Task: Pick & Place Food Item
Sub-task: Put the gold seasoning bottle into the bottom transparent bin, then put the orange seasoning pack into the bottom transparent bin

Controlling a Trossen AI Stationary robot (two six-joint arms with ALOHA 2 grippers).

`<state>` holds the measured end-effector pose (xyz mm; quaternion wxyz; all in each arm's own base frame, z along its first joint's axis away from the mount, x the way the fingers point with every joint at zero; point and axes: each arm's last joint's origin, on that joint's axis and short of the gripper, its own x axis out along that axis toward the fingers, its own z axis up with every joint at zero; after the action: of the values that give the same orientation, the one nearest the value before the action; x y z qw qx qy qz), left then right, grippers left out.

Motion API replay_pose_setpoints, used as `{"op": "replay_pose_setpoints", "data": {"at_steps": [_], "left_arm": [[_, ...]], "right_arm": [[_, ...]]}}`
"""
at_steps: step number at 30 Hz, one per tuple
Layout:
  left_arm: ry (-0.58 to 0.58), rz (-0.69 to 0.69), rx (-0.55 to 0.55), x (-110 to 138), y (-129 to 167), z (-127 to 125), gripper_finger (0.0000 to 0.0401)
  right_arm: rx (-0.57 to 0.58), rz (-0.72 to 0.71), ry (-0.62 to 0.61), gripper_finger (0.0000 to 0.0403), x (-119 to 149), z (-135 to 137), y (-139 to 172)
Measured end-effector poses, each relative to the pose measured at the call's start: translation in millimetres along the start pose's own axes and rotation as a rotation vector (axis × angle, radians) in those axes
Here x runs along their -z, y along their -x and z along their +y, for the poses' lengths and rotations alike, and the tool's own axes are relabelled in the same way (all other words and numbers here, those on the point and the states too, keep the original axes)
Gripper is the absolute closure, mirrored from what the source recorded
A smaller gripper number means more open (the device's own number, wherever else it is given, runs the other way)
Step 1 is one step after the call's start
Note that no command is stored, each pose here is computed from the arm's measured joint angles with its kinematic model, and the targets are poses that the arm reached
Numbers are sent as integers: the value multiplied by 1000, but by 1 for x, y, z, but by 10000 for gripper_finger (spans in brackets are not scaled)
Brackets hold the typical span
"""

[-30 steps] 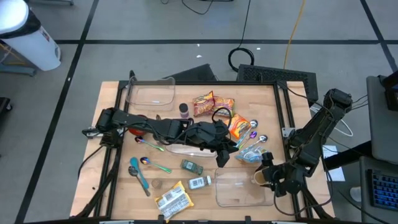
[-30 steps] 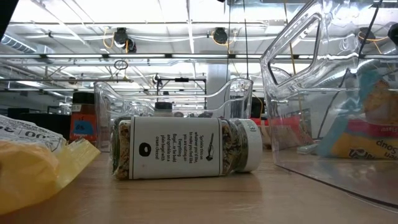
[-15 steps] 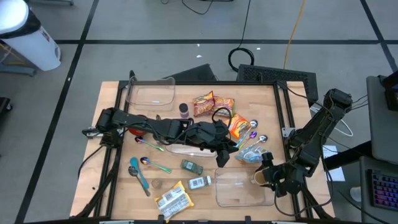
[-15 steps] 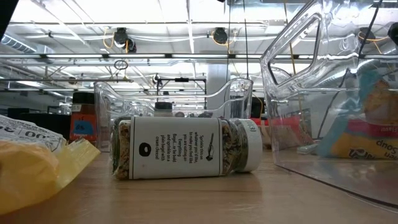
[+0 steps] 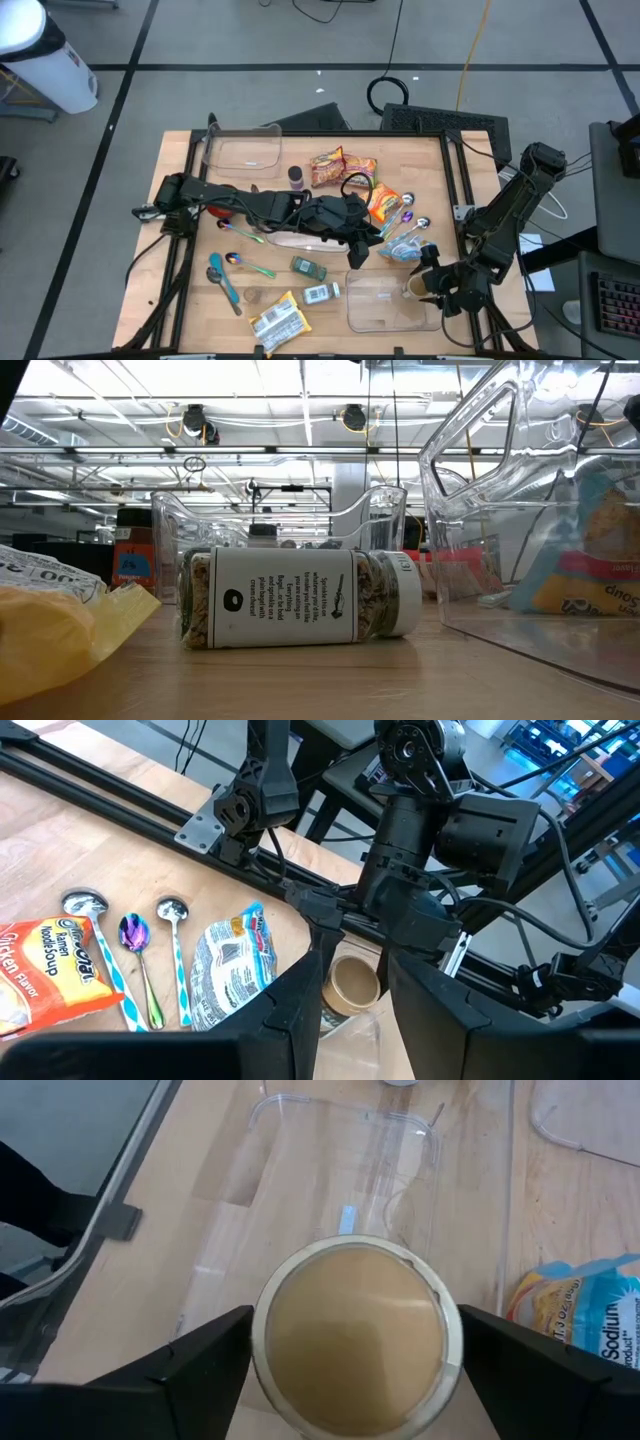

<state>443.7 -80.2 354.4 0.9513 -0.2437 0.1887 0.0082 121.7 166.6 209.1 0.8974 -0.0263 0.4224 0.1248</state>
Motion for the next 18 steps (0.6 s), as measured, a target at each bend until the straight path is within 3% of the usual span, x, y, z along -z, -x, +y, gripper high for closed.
{"op": "replay_pose_setpoints", "data": {"at_steps": [11,18], "left_arm": [[-1,0,0,0,0,0,279],[0,-1,0,0,0,0,279]], "right_arm": [[-49,-63,4,83,-6,-2,12],[-77,-200,-78,83,-16,-13,32]]}}
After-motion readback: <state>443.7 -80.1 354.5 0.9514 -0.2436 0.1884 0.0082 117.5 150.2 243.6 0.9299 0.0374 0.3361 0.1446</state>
